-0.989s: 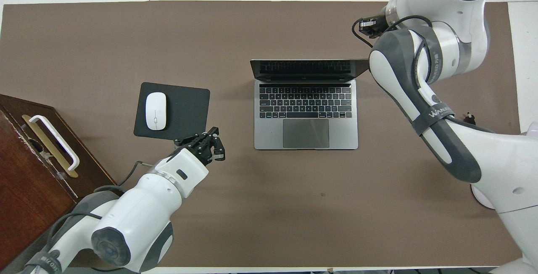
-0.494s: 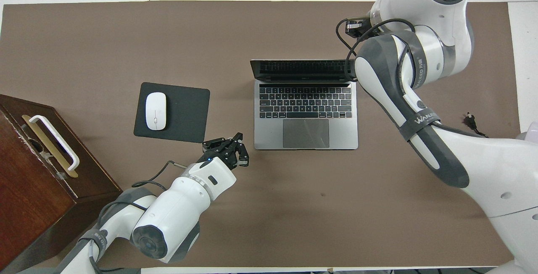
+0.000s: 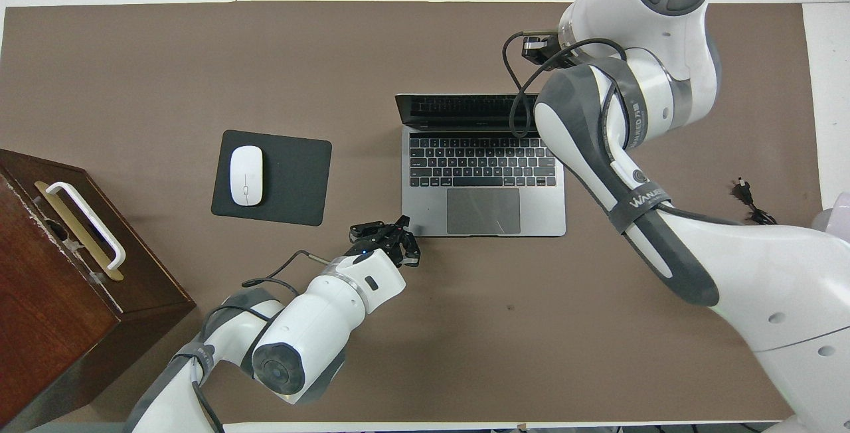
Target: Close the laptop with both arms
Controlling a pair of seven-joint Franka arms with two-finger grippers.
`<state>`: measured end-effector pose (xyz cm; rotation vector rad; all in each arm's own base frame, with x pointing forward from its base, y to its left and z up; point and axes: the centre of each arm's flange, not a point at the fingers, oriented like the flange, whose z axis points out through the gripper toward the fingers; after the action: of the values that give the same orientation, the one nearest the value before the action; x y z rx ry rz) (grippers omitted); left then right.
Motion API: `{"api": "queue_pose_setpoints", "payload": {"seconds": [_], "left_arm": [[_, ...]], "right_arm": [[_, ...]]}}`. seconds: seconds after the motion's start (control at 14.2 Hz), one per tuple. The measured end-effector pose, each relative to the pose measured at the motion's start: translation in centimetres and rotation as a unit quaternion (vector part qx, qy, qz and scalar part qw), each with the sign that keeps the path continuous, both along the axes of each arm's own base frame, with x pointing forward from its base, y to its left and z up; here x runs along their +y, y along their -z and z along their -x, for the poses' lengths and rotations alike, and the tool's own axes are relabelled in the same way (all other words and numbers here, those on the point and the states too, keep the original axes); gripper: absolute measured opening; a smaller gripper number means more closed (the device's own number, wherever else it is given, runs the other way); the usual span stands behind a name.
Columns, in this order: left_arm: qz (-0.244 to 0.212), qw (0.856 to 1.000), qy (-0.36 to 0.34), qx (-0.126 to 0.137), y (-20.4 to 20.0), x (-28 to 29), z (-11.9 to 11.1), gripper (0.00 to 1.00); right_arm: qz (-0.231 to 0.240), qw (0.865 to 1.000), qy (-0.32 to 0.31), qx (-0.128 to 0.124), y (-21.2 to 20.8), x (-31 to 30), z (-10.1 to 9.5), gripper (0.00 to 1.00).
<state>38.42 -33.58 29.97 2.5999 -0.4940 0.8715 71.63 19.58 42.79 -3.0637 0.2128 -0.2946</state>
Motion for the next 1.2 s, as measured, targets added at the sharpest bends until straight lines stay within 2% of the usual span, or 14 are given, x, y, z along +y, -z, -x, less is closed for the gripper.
{"api": "queue_pose_setpoints", "payload": {"seconds": [0.28,0.71,0.99,1.2], "left_arm": [[-0.007,1.0,0.015,0.004,2.9,-1.6,0.4,0.01],[-0.026,0.998,0.051,-0.02,3.2,-1.9,0.4,0.01],[-0.046,0.995,0.079,-0.038,3.2,-1.8,0.3,0.01],[-0.056,0.993,0.09,-0.046,3.2,-1.5,0.0,0.01]], "right_arm": [[-0.001,1.0,-0.018,0.0,-0.5,3.5,1.2,0.01],[0.006,1.0,-0.02,0.014,0.8,3.6,2.2,0.01],[0.017,0.999,-0.022,0.038,0.9,3.6,3.2,0.01],[0.019,0.999,-0.022,0.039,0.3,3.6,3.4,0.01]]}}
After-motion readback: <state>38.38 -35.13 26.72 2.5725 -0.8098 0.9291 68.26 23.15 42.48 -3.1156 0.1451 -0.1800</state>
